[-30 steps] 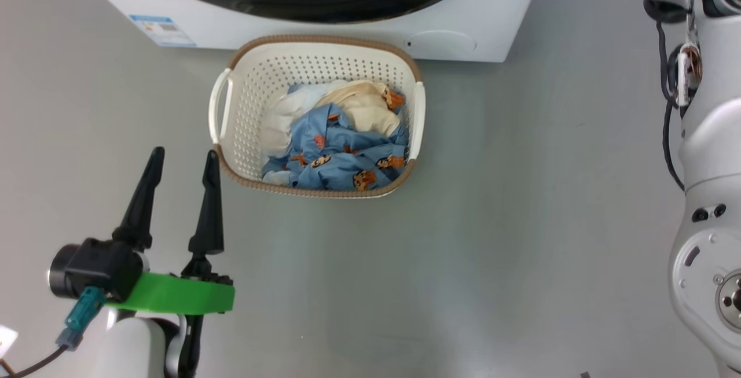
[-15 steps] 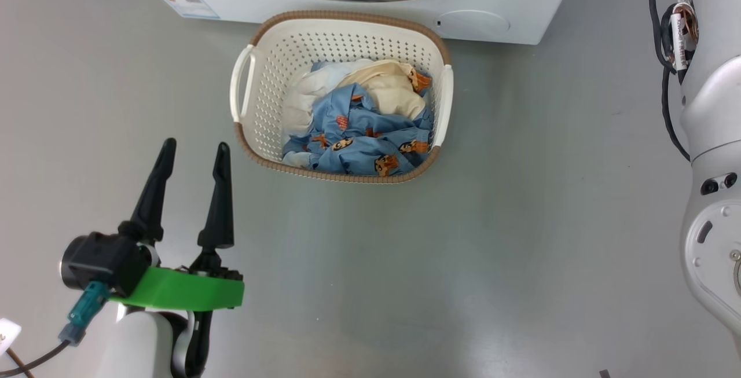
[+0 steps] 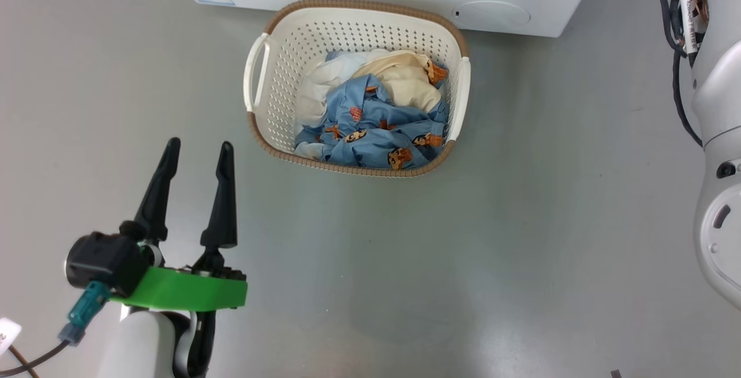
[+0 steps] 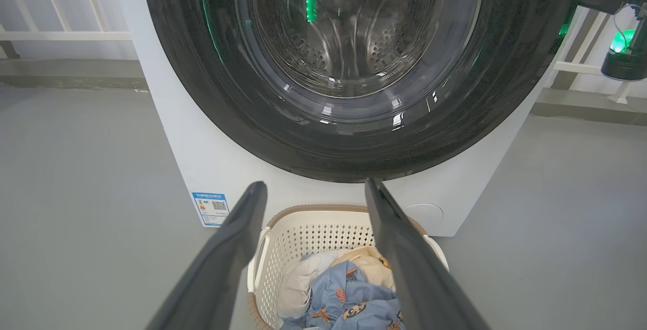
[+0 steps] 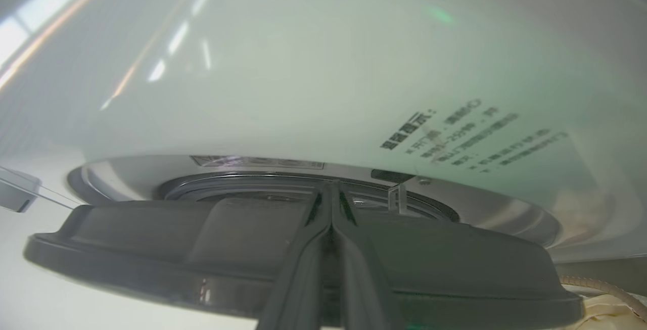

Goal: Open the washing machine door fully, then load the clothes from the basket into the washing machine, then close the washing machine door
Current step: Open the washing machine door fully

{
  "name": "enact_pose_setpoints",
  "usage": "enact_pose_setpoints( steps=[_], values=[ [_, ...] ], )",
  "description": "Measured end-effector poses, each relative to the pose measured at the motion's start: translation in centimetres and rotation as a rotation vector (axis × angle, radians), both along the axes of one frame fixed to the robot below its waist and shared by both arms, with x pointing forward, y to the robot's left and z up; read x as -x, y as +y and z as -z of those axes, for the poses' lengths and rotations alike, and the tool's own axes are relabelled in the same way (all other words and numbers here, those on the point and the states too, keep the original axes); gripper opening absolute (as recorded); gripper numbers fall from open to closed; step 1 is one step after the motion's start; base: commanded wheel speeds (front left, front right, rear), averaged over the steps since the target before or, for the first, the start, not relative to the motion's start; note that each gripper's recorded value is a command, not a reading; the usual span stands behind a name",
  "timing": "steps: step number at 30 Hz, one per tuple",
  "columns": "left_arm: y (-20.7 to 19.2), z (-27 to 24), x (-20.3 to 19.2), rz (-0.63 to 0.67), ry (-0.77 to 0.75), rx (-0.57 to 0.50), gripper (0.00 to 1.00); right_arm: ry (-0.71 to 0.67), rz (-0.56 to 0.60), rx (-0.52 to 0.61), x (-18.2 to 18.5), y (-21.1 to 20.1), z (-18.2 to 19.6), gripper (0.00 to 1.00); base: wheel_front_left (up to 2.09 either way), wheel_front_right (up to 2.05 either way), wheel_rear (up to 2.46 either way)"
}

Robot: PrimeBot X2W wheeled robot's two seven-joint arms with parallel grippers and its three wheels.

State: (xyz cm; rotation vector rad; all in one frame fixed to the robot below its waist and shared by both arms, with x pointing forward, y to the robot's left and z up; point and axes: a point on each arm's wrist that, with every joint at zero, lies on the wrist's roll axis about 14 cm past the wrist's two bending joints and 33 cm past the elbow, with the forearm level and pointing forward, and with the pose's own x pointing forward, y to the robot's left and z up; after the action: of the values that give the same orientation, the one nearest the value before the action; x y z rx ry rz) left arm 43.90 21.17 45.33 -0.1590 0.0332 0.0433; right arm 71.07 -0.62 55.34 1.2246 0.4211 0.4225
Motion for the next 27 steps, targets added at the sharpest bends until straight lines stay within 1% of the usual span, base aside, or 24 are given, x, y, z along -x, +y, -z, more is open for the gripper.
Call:
enact_pose_setpoints(
  steps=[9,15,19,21,27],
  values=[
    [0.4,0.5,0.1,-0.014,0.013,0.017,1.00,0.011,-0.003,0.022,-0.7,0.4,0.7,0.00,0.00,0.00,0.00],
    [0.5,0.6,0.1,-0.020,0.014,0.022,1.00,0.011,-0.074,0.041,-0.6,0.8,0.6,0.00,0.00,0.00,0.00],
    [0.5,0.5,-0.1,-0.021,0.009,0.024,1.00,-0.016,-0.133,0.064,-0.2,1.2,-0.3,0.00,0.00,0.00,0.00],
    [0.5,0.4,-0.2,-0.020,0.005,0.025,1.00,-0.028,-0.153,0.056,0.1,1.3,-0.8,0.00,0.00,0.00,0.00],
    [0.3,0.0,-0.3,-0.014,-0.007,0.029,1.00,-0.026,-0.198,0.075,1.3,1.1,-0.3,0.00,0.00,0.00,0.00]
  ],
)
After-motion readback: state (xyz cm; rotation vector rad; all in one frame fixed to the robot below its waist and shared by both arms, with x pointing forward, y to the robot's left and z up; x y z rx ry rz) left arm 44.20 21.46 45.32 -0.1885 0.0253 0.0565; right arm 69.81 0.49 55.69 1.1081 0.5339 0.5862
